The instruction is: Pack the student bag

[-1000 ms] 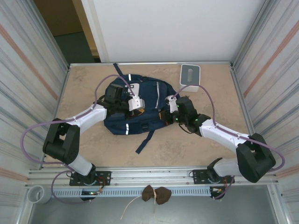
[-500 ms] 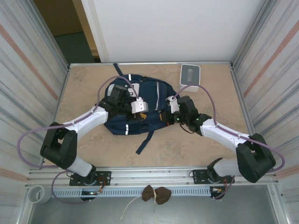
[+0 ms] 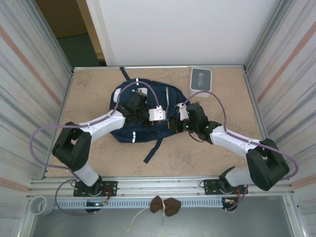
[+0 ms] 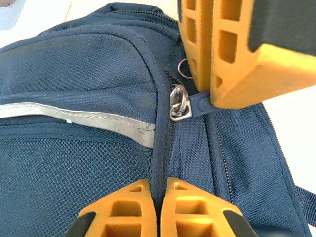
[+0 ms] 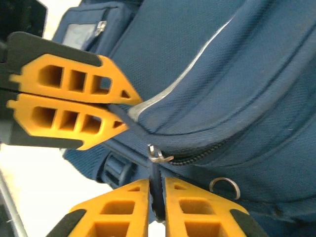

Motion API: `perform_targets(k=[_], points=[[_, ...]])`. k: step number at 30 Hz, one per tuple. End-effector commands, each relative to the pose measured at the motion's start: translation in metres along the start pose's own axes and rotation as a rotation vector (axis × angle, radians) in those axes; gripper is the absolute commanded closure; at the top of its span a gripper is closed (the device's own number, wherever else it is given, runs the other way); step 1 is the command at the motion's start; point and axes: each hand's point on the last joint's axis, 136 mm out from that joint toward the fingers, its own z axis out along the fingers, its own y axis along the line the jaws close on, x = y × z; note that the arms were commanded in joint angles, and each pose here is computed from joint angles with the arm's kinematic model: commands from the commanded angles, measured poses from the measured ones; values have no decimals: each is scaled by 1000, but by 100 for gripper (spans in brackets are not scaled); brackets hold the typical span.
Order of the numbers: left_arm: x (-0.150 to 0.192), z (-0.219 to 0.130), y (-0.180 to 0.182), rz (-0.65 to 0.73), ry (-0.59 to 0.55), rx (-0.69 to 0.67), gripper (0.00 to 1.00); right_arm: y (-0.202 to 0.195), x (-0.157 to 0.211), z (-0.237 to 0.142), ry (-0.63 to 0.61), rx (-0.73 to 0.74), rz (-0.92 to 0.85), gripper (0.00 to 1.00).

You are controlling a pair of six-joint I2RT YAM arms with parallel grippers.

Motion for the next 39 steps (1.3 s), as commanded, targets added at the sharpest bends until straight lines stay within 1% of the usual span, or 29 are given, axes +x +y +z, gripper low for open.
perform_targets(k=[1,3,5,10,14,20,29,31,33,37,39], points=[[-18,-14,3,-64,-97,39,100,-26,-5,-17,-70,191,-32,68],[-24,-19,1,-103,-145,72,100,-24,-6,-25,-101,241,-104,60],[-26,-22,0,-132,-165,96,100,-19,-6,-28,-122,288,-180,56],[-30,-28,7,-246,-191,147,100,2,-6,-29,-193,345,-359,52],[-32,-30,10,-290,-193,162,100,15,-9,-26,-228,342,-422,52],[-36,-32,10,-287,-213,168,100,25,-14,-16,-246,354,-454,55],[-33,-32,11,-287,-202,158,100,31,-25,7,-251,364,-469,59],[-32,-31,10,-284,-199,160,100,30,-28,13,-244,380,-476,61],[-31,-31,10,-286,-196,161,100,27,-29,16,-243,406,-476,67],[-31,-36,11,-279,-216,163,100,13,-28,12,-250,459,-460,85],[-29,-38,10,-264,-225,165,100,8,-26,8,-251,465,-448,91]])
